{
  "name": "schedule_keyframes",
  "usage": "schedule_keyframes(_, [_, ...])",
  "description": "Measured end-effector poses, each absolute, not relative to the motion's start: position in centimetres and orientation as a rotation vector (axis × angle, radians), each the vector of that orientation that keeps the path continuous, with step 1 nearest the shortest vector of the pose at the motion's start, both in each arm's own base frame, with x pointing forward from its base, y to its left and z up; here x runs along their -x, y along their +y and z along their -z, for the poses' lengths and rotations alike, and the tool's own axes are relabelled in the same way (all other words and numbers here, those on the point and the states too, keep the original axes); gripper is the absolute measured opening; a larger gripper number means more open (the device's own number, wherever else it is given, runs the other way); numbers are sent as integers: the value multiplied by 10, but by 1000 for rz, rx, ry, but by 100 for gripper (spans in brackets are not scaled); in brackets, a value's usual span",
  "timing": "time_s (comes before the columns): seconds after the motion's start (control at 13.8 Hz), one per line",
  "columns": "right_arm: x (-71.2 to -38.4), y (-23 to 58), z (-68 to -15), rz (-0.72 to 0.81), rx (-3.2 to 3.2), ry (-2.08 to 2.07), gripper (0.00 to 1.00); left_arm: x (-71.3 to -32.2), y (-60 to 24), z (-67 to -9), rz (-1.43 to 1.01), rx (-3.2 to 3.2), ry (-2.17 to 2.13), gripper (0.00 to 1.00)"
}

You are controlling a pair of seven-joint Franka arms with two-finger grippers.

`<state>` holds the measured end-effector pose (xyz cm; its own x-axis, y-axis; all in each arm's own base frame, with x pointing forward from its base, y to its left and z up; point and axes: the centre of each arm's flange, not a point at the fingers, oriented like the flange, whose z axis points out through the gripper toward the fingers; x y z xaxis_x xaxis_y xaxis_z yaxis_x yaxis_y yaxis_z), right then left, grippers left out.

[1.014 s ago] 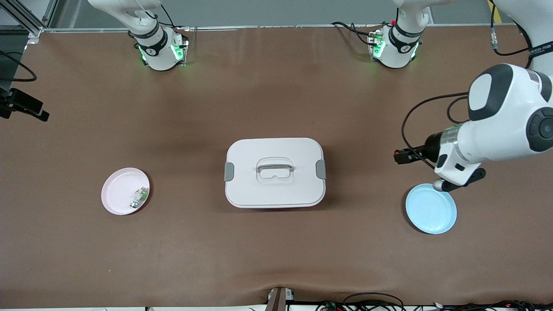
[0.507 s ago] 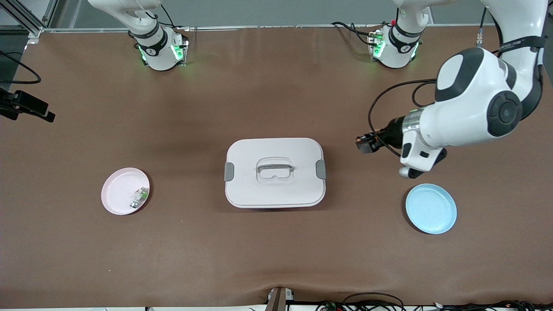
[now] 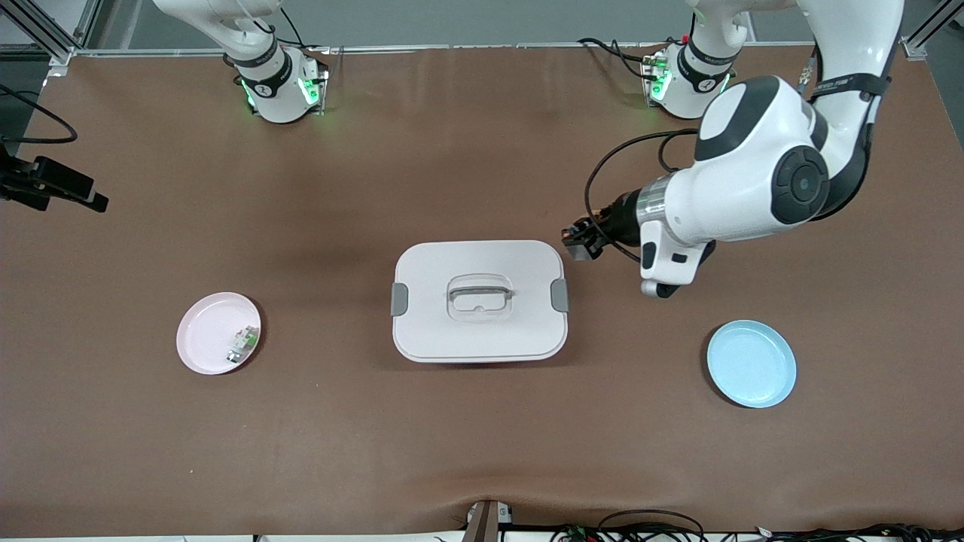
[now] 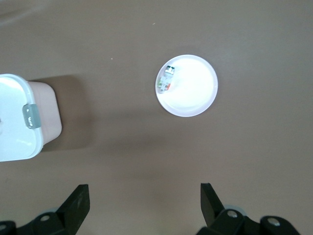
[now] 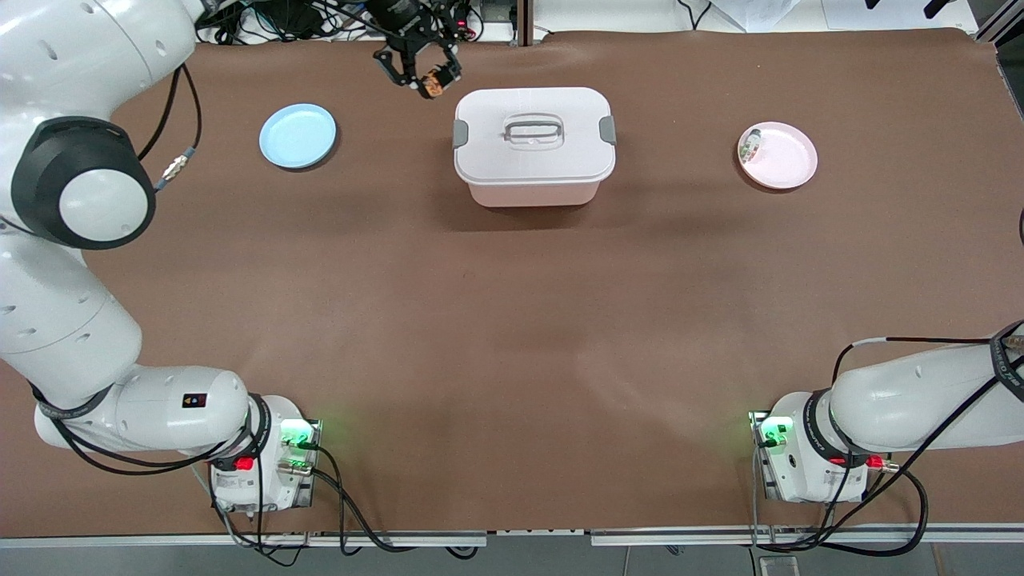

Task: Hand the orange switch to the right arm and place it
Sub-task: 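Lift the orange switch with the left gripper and carry it above the box, then hold the switch up while the right gripper reaches toward it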

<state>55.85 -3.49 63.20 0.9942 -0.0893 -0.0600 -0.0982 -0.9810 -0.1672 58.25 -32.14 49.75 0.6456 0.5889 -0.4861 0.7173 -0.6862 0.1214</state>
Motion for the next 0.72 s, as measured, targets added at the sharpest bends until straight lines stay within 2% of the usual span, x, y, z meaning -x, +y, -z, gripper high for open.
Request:
schedule_keyframes(0.36, [-560, 1, -618, -118, 2746, 195, 100, -583, -346, -501, 731, -2358, 1215, 74])
schedule_keyframes(0.72, [-559, 134, -624, -92, 2673, 332, 100, -572, -384, -498, 775, -2234, 1435, 74])
